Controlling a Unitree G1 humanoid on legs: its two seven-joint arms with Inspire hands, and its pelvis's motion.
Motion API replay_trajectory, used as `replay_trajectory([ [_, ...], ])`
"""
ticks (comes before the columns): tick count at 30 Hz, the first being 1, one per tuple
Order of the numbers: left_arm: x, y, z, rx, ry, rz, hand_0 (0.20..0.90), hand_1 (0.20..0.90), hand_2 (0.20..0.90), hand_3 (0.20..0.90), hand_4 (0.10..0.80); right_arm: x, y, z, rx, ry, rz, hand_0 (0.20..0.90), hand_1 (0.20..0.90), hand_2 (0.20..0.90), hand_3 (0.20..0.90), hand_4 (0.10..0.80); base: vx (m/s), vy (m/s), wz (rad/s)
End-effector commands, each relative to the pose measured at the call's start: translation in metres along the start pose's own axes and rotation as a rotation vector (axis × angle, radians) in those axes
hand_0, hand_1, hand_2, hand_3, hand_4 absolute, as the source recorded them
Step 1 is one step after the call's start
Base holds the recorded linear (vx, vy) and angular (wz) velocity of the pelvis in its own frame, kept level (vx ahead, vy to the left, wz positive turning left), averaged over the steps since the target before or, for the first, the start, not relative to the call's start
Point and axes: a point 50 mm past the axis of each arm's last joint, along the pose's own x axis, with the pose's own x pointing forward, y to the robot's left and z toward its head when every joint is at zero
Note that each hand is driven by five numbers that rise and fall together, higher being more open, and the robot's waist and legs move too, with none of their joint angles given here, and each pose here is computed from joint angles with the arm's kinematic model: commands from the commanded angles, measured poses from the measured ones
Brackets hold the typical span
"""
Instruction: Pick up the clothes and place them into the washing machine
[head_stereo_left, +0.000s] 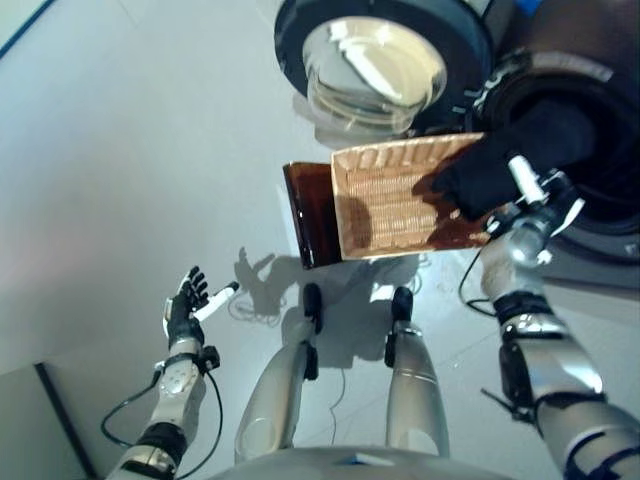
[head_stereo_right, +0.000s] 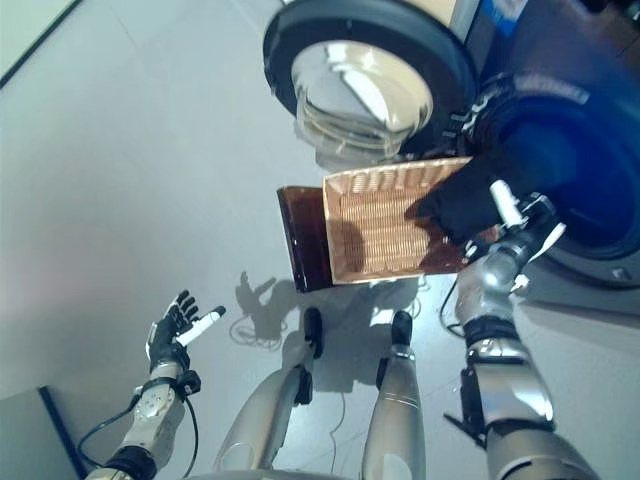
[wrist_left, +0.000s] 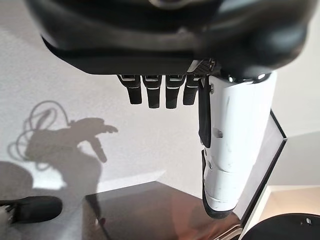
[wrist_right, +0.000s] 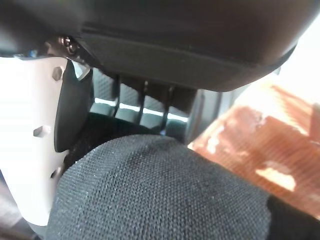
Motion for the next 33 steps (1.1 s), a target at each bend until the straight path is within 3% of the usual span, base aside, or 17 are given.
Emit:
replay_trajectory([
  [1, -0.006, 0.038, -0.015, 0.065, 0.062, 0.124, 0.900, 0.900, 0.900, 0.900, 0.800, -0.005, -0.016, 0.019, 0.061, -0.175, 0.035, 0.200, 0.200, 0.200, 0.200, 0.300, 0.128, -0.040, -0.17],
  [6, -0.018, 0.052, -0.040, 0.132, 0.196, 0.172, 0.900, 0.900, 0.900, 0.900, 0.800, -0.042, -0.036, -0.033, 0.065, -0.037, 0.072, 0.200, 0.200, 0.200, 0.200, 0.300, 0.135, -0.091, -0.15],
  [15, -0.029, 0.085, -0.049, 0.169, 0.264, 0.283, 0.900, 0.900, 0.900, 0.900, 0.800, -0.077, -0.063, -0.071, 0.032, 0.104, 0.113, 0.200, 0.200, 0.200, 0.200, 0.300, 0.082, -0.204, -0.13],
  [20, -0.029, 0.073, -0.052, 0.146, 0.268, 0.250, 0.900, 0.900, 0.900, 0.900, 0.800, -0.079, -0.079, -0.068, 0.047, 0.092, 0.061, 0.200, 0.200, 0.200, 0.200, 0.300, 0.006, -0.219, 0.27],
  [27, -0.060, 0.092, -0.081, 0.154, 0.407, 0.323, 0.900, 0.900, 0.900, 0.900, 0.800, -0.078, -0.069, -0.073, 0.017, 0.106, 0.077, 0.200, 0.200, 0.200, 0.200, 0.300, 0.245, -0.086, -0.30],
  [33, -0.030, 0.087, -0.049, 0.129, 0.271, 0.303, 0.900, 0.900, 0.900, 0.900, 0.800, -0.077, -0.059, -0.075, 0.046, 0.127, 0.106, 0.200, 0.200, 0.200, 0.200, 0.300, 0.113, -0.063, -0.21],
])
